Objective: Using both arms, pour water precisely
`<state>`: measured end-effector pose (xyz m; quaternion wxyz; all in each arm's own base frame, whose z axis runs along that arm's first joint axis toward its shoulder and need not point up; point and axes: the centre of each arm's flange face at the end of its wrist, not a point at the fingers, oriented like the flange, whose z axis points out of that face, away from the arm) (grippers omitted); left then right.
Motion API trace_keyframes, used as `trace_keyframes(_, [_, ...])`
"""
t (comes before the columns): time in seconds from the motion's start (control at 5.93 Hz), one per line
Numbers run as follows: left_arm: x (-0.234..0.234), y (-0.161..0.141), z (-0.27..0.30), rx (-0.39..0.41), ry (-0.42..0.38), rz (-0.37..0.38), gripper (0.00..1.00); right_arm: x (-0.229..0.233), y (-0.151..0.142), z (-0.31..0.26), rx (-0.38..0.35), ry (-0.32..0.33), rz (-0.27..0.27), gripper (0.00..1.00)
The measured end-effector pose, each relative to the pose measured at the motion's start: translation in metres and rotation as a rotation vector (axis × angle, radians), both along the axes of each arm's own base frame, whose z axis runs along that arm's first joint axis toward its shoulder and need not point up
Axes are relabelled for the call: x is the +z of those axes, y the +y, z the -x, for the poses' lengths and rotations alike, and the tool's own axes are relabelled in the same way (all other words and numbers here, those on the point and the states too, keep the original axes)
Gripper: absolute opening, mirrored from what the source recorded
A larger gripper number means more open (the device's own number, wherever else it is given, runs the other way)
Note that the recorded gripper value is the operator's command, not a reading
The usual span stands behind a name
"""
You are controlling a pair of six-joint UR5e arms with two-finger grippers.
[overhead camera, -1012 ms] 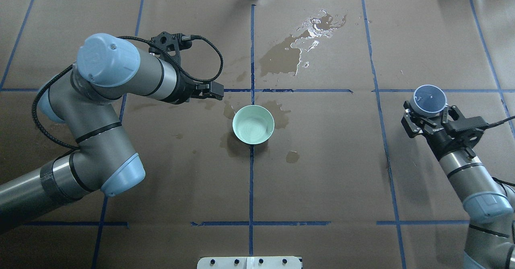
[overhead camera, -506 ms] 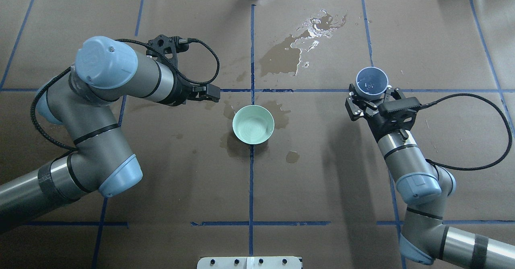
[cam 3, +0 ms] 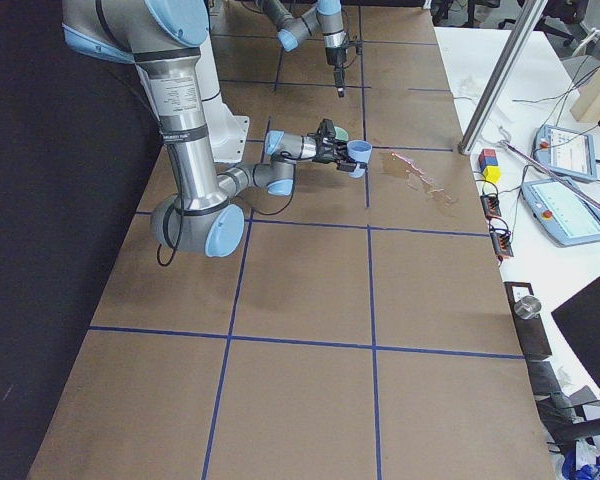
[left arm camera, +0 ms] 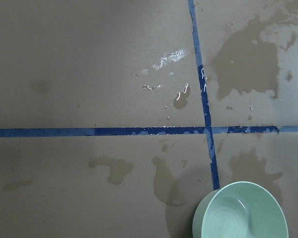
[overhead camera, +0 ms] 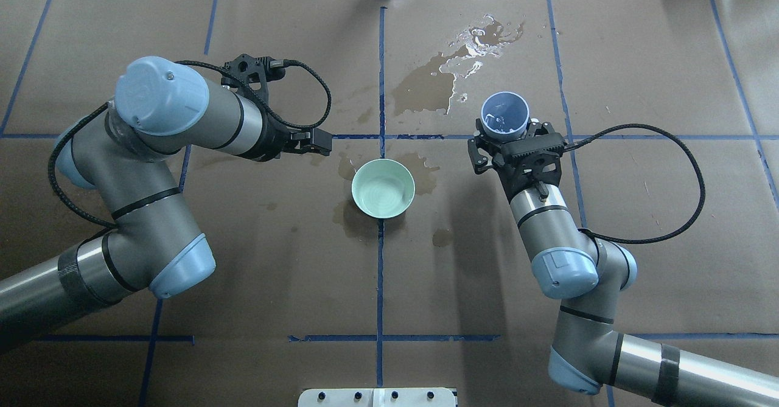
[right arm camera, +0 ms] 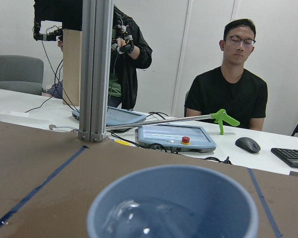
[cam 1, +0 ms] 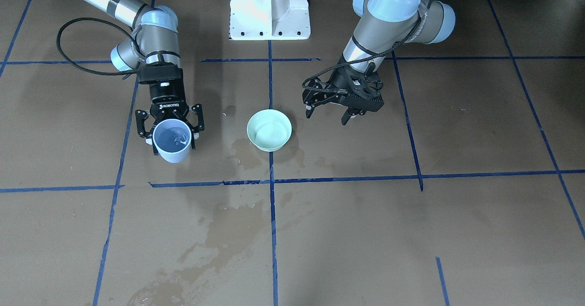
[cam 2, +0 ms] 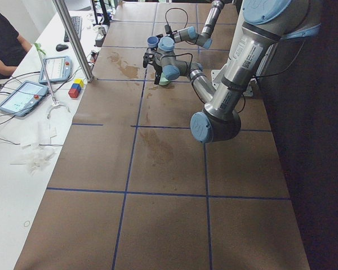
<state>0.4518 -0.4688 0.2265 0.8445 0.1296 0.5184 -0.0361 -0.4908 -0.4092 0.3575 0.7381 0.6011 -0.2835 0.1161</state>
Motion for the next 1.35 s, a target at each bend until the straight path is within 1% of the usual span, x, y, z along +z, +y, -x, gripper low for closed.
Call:
trace_keyframes(0.17, [0.0,0.0,0.0,0.0,-0.001,-0.001,1.0,-0.013,0.005,0.014,-0.014,0.057,-0.009,0.02])
trace_keyframes(0.34, [0.0,0.0,0.0,0.001,0.0,-0.002,1.0,-0.023,0.014,0.026,-0.027,0.089,-0.018,0.01])
trace_keyframes(0.51, [0.0,0.0,0.0,0.001,0.002,-0.003,1.0,-0.035,0.024,0.038,-0.046,0.093,-0.028,0.0])
trace_keyframes(0.67, [0.0,0.0,0.0,0.0,0.003,-0.003,1.0,-0.043,0.034,0.048,-0.065,0.114,-0.042,0.0])
trace_keyframes(0.84, [-0.001,0.0,0.0,0.0,0.004,-0.003,1.0,-0.053,0.038,0.059,-0.082,0.175,-0.05,0.0])
trace_keyframes(1.01, [-0.001,0.0,0.0,0.0,0.005,-0.004,1.0,-0.062,0.038,0.07,-0.09,0.259,-0.047,0.0])
trace_keyframes(1.18, [-0.001,0.0,0.0,0.0,0.005,-0.003,1.0,-0.067,0.037,0.076,-0.098,0.369,-0.051,0.0])
trace_keyframes(1.35, [0.0,0.0,0.0,0.0,0.004,-0.003,1.0,-0.067,0.037,0.079,-0.109,0.463,-0.067,0.0])
